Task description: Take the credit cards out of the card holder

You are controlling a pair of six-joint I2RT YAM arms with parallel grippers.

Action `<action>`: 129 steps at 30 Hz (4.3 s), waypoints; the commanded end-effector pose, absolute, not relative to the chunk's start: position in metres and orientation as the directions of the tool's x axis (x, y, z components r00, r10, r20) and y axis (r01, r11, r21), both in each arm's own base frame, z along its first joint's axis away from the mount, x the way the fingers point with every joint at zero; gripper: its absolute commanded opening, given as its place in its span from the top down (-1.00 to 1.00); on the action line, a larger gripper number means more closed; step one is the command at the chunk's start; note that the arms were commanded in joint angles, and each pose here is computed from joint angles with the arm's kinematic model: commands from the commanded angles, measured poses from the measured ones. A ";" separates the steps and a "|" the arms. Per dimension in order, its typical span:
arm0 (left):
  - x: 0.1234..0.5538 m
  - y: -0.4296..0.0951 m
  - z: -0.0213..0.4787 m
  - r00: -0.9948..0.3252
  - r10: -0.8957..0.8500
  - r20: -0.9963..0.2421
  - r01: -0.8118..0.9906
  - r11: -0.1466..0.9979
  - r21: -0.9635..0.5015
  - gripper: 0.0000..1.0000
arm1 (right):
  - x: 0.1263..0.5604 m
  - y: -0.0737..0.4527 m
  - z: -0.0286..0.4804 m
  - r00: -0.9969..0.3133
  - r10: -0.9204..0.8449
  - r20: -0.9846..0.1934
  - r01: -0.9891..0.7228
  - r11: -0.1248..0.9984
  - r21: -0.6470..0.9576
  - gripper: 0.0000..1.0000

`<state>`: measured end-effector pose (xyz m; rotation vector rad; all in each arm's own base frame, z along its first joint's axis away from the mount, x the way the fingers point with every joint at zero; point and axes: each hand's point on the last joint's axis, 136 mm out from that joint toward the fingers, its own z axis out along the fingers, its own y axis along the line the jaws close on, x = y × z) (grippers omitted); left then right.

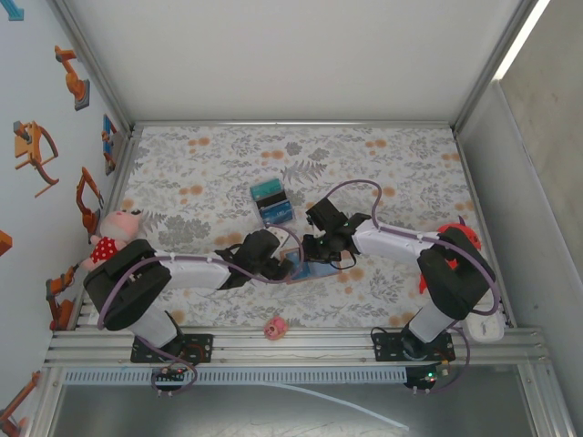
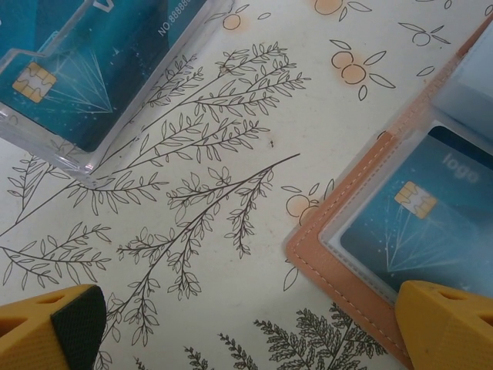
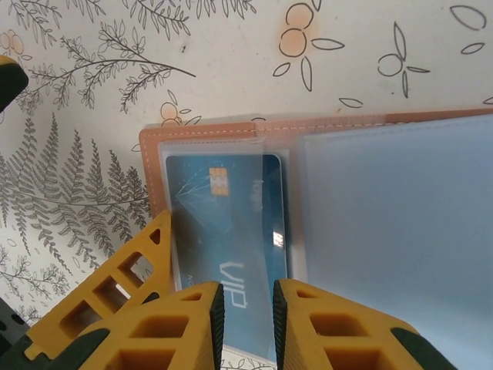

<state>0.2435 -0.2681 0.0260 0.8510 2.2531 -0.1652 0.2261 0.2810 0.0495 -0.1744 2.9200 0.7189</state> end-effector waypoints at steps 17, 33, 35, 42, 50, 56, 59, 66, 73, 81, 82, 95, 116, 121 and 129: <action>0.239 -0.261 0.019 -0.537 0.585 -0.607 0.617 0.764 0.191 -0.94 | 0.216 0.280 0.031 -0.994 -0.062 -0.087 -0.095 0.888 0.450 0.52; 0.240 -0.262 0.018 -0.536 0.592 -0.602 0.613 0.763 0.204 -0.94 | 0.209 0.271 0.014 -0.997 -0.062 -0.050 -0.077 0.909 0.410 0.52; 0.239 -0.262 0.017 -0.536 0.595 -0.598 0.614 0.761 0.207 -0.94 | 0.209 0.271 0.013 -0.997 -0.063 -0.047 -0.077 0.907 0.413 0.52; 0.238 -0.260 0.014 -0.534 0.608 -0.587 0.616 0.756 0.223 -0.94 | 0.210 0.287 0.016 -0.997 -0.055 -0.048 -0.072 0.848 0.525 0.52; 0.237 -0.260 0.014 -0.531 0.616 -0.582 0.617 0.752 0.232 -0.94 | 0.213 0.295 0.029 -0.997 -0.038 -0.068 -0.073 0.767 0.637 0.52; 0.238 -0.259 0.016 -0.530 0.618 -0.580 0.612 0.753 0.243 -0.94 | 0.219 0.294 0.034 -0.997 -0.002 -0.079 -0.059 0.689 0.723 0.53; 0.238 -0.257 0.015 -0.532 0.621 -0.576 0.609 0.753 0.249 -0.94 | 0.222 0.295 0.035 -0.996 0.021 -0.081 -0.049 0.637 0.770 0.54; 0.239 -0.257 0.016 -0.532 0.627 -0.568 0.606 0.751 0.261 -0.94 | 0.224 0.294 0.036 -0.996 0.041 -0.085 -0.045 0.587 0.809 0.64; 0.241 -0.252 0.016 -0.537 0.638 -0.552 0.596 0.750 0.287 -0.94 | 0.227 0.285 0.036 -0.994 0.065 -0.091 -0.036 0.581 0.813 0.67; 0.242 -0.249 0.017 -0.539 0.645 -0.542 0.590 0.748 0.302 -0.94 | 0.230 0.283 0.041 -0.992 0.071 -0.101 -0.043 0.565 0.824 0.69; 0.242 -0.249 0.016 -0.538 0.647 -0.540 0.591 0.746 0.306 -0.94 | 0.230 0.283 0.041 -0.992 0.073 -0.099 -0.040 0.565 0.824 0.71; 0.243 -0.249 0.016 -0.538 0.654 -0.532 0.592 0.743 0.313 -0.94 | 0.231 0.282 0.039 -0.992 0.075 -0.100 -0.041 0.560 0.827 0.96; 0.248 -0.254 0.033 -0.512 0.638 -0.575 0.583 0.750 0.313 -0.94 | 0.237 0.254 0.034 -0.985 0.059 -0.163 -0.072 0.714 0.696 1.00; 0.253 -0.265 0.050 -0.482 0.620 -0.619 0.584 0.754 0.301 -0.94 | 0.238 0.250 0.036 -0.983 0.056 -0.173 -0.077 0.735 0.674 1.00; 0.262 -0.279 0.077 -0.440 0.582 -0.683 0.575 0.768 0.283 -0.94 | 0.239 0.248 0.040 -0.981 0.052 -0.186 -0.086 0.746 0.660 1.00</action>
